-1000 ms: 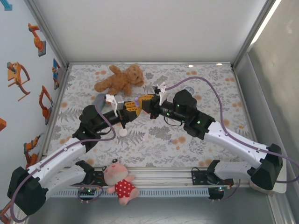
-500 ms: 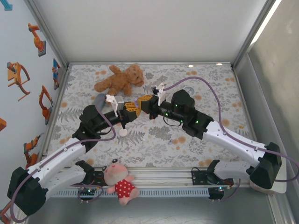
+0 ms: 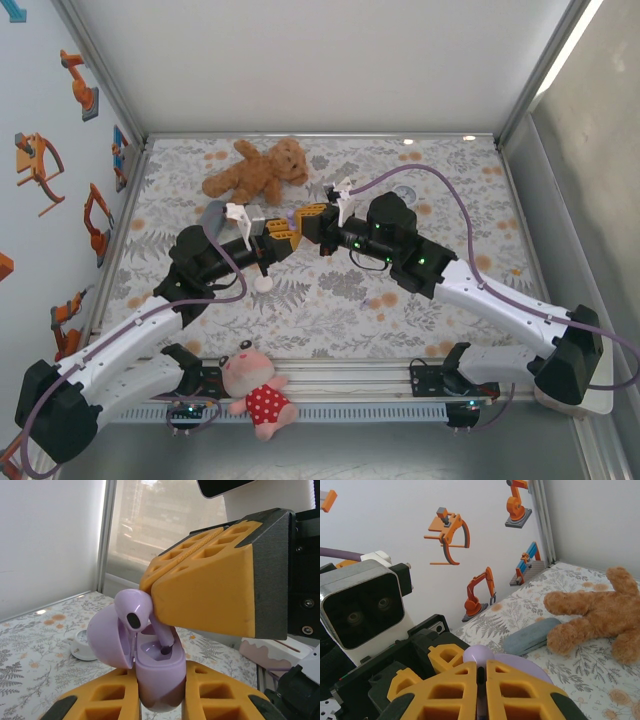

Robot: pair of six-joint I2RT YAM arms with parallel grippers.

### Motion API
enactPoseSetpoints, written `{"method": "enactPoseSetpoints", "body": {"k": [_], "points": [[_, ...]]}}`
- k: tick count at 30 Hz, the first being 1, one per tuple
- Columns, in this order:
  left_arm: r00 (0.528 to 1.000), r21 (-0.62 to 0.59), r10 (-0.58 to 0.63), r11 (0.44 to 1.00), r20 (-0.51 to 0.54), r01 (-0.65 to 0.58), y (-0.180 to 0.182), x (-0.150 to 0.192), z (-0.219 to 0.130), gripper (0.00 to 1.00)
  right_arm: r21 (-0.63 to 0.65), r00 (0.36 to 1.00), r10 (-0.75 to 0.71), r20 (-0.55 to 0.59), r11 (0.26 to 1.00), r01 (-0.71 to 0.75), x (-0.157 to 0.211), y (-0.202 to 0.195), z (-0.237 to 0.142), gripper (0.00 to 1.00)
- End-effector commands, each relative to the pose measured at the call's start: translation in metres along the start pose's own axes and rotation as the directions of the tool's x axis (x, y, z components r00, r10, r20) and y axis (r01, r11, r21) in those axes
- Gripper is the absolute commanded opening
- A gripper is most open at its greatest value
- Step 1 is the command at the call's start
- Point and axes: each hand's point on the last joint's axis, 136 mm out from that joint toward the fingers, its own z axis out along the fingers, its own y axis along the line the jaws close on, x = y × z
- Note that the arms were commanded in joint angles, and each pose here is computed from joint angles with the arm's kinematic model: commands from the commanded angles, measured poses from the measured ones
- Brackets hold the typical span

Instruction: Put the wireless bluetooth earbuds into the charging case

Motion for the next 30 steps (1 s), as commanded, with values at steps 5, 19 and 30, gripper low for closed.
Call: {"method": "enactPoseSetpoints", "body": {"k": [5, 19, 30], "points": [[0.996, 0.032, 0.063, 0.997, 0.069, -0.065, -0.0121, -0.0277, -0.0022, 0.01, 0.011, 1.000, -0.015, 0.001, 1.000, 0.015, 0.0000, 0.0003, -0.0021, 0.10], [0.996, 0.033, 0.059, 0.998, 0.060, -0.061, -0.0111, -0.0247, -0.0006, 0.01, -0.022, 1.000, -0.013, 0.019, 1.000, 0.014, -0.0059, 0.0062, 0.0013, 0.10], [0.996, 0.032, 0.059, 0.998, 0.063, -0.061, -0.0113, -0.0256, -0.0011, 0.01, -0.031, 1.000, -0.009, 0.013, 0.999, 0.009, -0.0025, 0.0067, 0.0035, 0.09]]}}
